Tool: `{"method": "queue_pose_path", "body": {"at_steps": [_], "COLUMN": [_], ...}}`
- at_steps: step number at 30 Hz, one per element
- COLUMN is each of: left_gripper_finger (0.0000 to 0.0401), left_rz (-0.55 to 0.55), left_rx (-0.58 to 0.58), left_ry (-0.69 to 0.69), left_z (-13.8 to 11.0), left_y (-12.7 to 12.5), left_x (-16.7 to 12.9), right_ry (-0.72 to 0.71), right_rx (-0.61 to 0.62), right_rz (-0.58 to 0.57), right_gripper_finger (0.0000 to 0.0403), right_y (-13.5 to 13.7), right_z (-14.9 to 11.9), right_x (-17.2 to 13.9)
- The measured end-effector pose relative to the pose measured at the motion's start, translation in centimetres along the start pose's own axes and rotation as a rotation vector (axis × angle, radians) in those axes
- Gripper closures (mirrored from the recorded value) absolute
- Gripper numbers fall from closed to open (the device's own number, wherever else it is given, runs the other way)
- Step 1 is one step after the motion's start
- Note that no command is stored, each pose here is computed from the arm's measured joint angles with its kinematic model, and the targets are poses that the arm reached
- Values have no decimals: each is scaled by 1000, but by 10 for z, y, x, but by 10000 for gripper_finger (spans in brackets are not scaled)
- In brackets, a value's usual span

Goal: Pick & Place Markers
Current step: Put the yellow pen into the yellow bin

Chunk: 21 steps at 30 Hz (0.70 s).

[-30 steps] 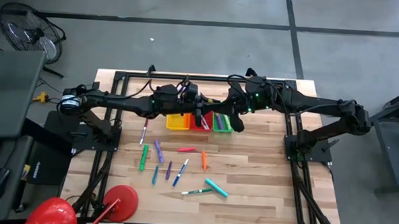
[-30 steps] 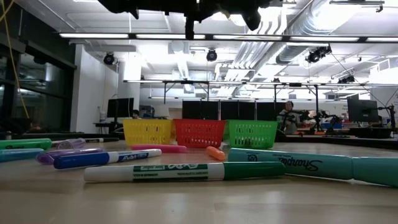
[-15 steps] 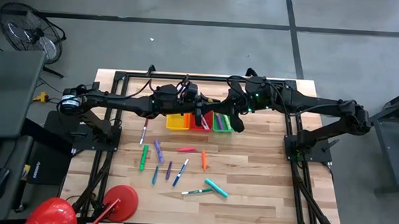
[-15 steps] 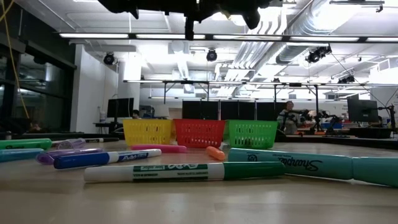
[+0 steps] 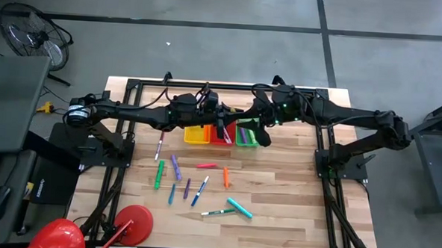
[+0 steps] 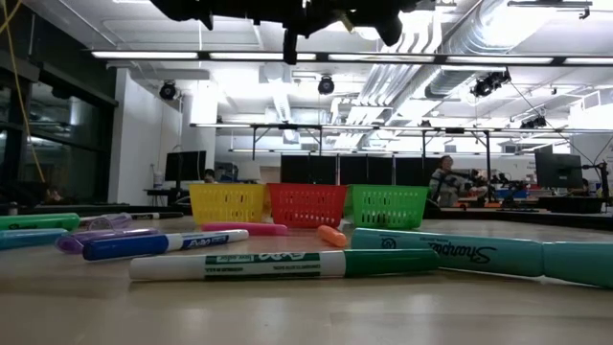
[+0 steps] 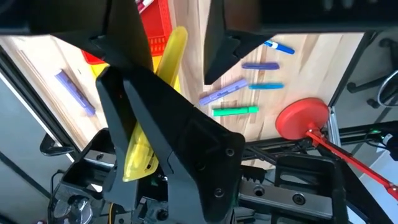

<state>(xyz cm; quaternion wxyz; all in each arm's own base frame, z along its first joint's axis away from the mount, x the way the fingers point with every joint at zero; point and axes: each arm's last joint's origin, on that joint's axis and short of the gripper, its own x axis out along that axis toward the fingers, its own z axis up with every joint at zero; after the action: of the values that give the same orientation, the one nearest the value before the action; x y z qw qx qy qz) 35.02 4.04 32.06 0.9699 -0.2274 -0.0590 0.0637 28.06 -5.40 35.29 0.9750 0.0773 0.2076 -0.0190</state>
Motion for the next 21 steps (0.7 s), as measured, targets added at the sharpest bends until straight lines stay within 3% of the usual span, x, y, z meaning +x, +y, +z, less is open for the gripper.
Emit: {"method": "queue_pose_path", "body": {"at_steps": [9, 21], "left_gripper_finger": [368, 368], "left_rz": [6, 275], "left_rx": [12, -10], "left_ry": [11, 147], "left_z": [-2, 0], "left_y": [0, 22], "left_x": [0, -1], "right_ry": [66, 222], "right_rx": [14, 90], "right_rz": [-117, -391], "right_gripper_finger": [219, 217], "right_y": [-14, -34], "right_z": [-5, -22], "right_x": [-19, -86]}}
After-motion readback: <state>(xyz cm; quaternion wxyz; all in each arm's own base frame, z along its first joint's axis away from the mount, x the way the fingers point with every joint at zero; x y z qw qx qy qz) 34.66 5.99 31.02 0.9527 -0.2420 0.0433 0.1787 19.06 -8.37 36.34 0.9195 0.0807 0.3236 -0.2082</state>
